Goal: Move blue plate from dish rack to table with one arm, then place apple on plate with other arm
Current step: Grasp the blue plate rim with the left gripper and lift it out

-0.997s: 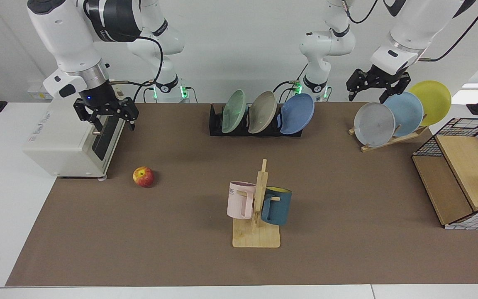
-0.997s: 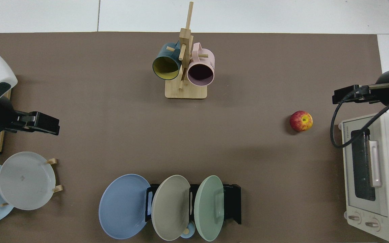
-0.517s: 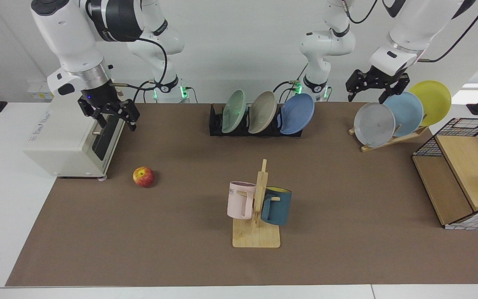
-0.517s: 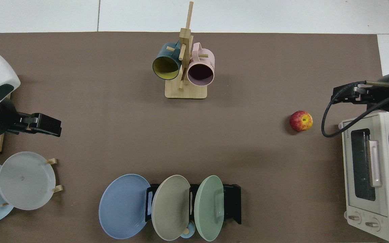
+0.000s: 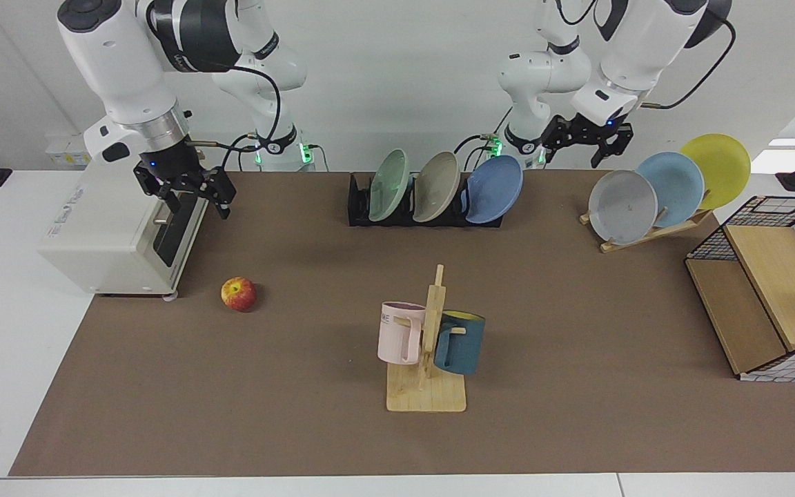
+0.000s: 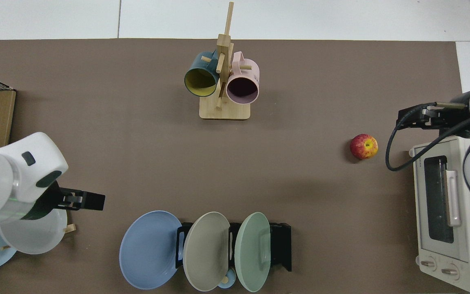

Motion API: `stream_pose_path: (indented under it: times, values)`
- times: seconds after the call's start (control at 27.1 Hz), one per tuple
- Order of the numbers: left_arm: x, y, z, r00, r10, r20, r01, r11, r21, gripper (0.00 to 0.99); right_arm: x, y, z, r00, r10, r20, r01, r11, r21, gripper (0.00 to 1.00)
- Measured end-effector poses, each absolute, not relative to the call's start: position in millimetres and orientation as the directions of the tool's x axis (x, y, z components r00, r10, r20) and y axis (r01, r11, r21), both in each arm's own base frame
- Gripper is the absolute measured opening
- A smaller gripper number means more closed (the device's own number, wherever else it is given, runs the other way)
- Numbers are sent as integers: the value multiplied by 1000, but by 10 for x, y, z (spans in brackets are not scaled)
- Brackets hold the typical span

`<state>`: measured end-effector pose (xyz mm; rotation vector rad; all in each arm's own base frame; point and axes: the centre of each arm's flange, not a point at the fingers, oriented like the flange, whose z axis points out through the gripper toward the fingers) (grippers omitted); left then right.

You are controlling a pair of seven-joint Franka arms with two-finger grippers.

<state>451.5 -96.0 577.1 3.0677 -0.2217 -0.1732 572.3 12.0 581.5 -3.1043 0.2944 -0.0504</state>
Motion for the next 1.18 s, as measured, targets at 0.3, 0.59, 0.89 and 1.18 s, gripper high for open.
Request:
stream_pose_path:
  times: [0.3, 0.59, 0.89, 1.18]
  values:
    - [4209, -1273, 4995, 971, -194, -141, -190, -981, 44, 991, 5732, 118, 5219, 982, -190, 6, -190, -982, -20, 1000]
    - [3951, -1243, 4484, 959, -179, -221, -168, -984, 67, 991, 5773, 147, 4586, 983, -185, -3, -185, -983, -14, 1000]
    - [3805, -1385, 4265, 958, -187, -218, -171, -981, 90, 780, 5800, 206, 4295, 986, -165, 3, -165, -986, -6, 1000]
    - [3784, -1401, 4233, 956, -188, -224, -171, -981, 93, 273, 5801, 164, 3844, 985, -172, -10, -172, -985, 2, 1000]
